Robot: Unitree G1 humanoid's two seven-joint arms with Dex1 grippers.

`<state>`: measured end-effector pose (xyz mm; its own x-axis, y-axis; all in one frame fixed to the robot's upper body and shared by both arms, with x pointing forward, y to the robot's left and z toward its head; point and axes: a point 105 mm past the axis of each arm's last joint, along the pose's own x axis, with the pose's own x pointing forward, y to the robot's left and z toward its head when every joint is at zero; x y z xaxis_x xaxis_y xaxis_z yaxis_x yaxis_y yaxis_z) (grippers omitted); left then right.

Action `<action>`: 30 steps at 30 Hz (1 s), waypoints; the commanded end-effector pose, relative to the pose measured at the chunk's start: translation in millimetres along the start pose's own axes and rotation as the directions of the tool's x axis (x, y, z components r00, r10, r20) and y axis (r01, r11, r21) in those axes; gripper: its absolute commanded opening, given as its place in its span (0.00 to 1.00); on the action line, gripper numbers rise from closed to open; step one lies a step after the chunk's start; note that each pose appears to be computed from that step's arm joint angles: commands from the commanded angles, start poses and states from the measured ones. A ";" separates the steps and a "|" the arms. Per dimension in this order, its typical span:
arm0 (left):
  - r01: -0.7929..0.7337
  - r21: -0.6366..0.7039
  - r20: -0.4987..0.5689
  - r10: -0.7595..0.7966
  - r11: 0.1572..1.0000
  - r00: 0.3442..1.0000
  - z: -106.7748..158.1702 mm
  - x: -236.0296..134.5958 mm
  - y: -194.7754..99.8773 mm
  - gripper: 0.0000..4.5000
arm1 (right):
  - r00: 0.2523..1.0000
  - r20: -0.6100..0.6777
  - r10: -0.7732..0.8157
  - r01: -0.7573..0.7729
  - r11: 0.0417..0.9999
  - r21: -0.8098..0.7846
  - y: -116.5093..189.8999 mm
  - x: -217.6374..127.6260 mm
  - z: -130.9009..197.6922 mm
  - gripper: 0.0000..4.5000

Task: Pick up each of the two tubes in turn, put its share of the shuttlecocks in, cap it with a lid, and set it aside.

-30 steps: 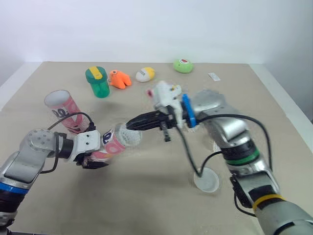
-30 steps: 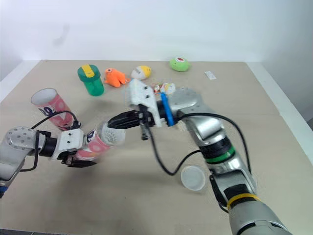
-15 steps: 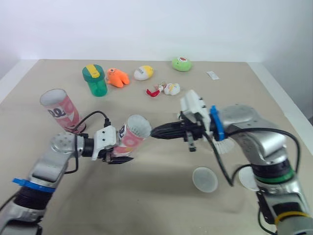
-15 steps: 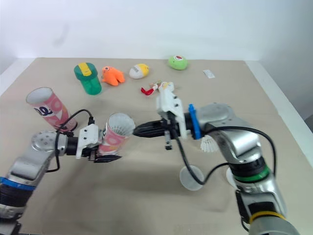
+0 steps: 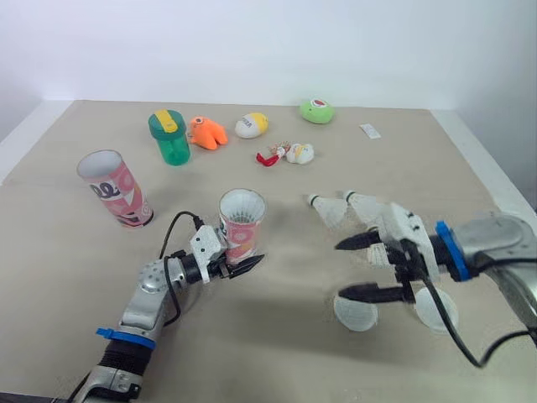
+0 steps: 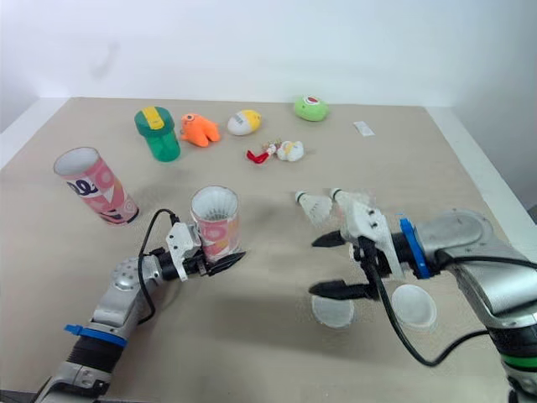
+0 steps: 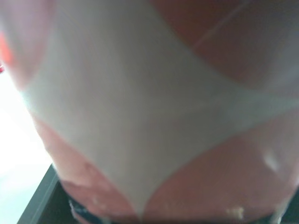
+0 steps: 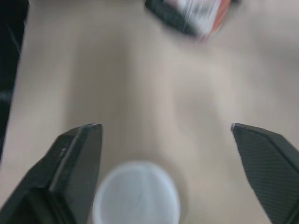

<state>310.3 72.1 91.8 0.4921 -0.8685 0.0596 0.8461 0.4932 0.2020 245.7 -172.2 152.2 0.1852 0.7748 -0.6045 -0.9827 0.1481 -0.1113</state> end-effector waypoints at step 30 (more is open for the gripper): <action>-0.023 -0.121 -0.058 0.016 0.992 0.998 -36.6 -1.5 -16.7 0.74 | 0.996 0.086 -0.019 0.029 0.992 -0.124 -21.9 14.0 21.6 0.01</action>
<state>310.9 71.0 79.2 0.5250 -0.8477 0.0763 0.8335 0.5303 0.1551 267.0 -166.7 121.0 0.1803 0.7648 -0.6186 -0.9829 0.1159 -0.1432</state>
